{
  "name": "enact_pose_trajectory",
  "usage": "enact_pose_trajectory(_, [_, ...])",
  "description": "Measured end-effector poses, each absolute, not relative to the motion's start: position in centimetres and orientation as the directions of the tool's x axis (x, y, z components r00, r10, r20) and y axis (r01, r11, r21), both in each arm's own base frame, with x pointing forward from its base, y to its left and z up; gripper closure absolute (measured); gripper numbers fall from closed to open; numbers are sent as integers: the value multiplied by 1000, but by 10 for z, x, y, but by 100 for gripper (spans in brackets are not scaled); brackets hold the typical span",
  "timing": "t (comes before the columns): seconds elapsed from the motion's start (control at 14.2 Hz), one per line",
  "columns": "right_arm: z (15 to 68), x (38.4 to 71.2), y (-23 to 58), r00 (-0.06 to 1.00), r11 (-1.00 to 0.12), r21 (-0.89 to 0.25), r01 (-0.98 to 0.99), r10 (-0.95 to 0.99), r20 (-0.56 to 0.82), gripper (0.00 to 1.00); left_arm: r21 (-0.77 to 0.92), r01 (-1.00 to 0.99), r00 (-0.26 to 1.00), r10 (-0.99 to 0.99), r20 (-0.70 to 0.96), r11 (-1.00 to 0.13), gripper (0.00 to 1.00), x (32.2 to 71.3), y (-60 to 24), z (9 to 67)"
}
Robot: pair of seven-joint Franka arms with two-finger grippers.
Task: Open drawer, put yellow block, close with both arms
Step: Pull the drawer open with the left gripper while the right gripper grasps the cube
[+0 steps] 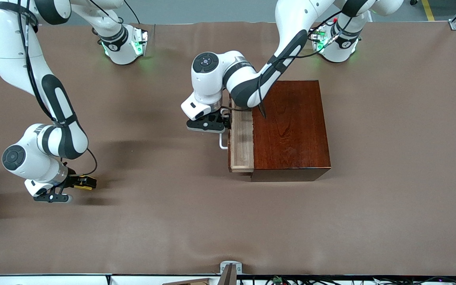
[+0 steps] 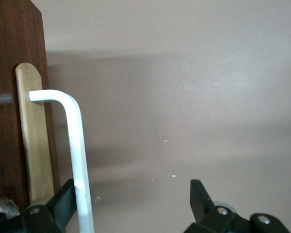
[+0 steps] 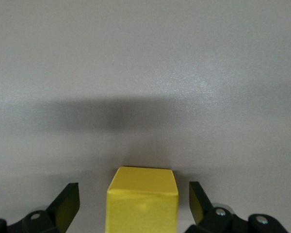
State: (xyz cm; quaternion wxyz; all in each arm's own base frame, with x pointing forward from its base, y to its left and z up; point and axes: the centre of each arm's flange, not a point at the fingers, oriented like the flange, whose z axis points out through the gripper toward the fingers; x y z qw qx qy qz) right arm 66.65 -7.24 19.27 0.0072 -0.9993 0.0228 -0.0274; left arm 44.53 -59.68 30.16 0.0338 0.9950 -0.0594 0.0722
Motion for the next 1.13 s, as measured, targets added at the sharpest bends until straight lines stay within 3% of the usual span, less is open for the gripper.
enact_pose_trajectory(0.42, [186, 662, -74, 999, -999, -19, -38, -38, 14, 4, 111, -112, 984, -95, 151, -987, 0, 446, -602, 302])
enact_pose_trajectory(0.56, [186, 661, -75, 999, -999, -20, -33, -34, 6, 19, 125, -118, 983, -98, 158, -985, 0, 443, -607, 306])
enact_pose_trajectory(0.63, [186, 661, -75, 999, -999, -21, -32, -32, 4, 19, 126, -119, 982, -98, 159, -985, 0, 443, -608, 307])
enact_pose_trajectory(0.71, [186, 661, -75, 1000, -999, -21, -30, -30, 3, 26, 130, -118, 982, -97, 159, -984, 0, 443, -608, 308])
enact_pose_trajectory(0.85, [186, 661, -75, 1000, -1000, -22, -10, -10, -3, 45, 142, -118, 982, -95, 162, -983, 0, 442, -610, 309])
enact_pose_trajectory(1.13, [191, 664, -80, 996, -996, -21, 90, 90, 7, 44, 160, -125, 980, -97, 173, -979, 0, 440, -614, 307])
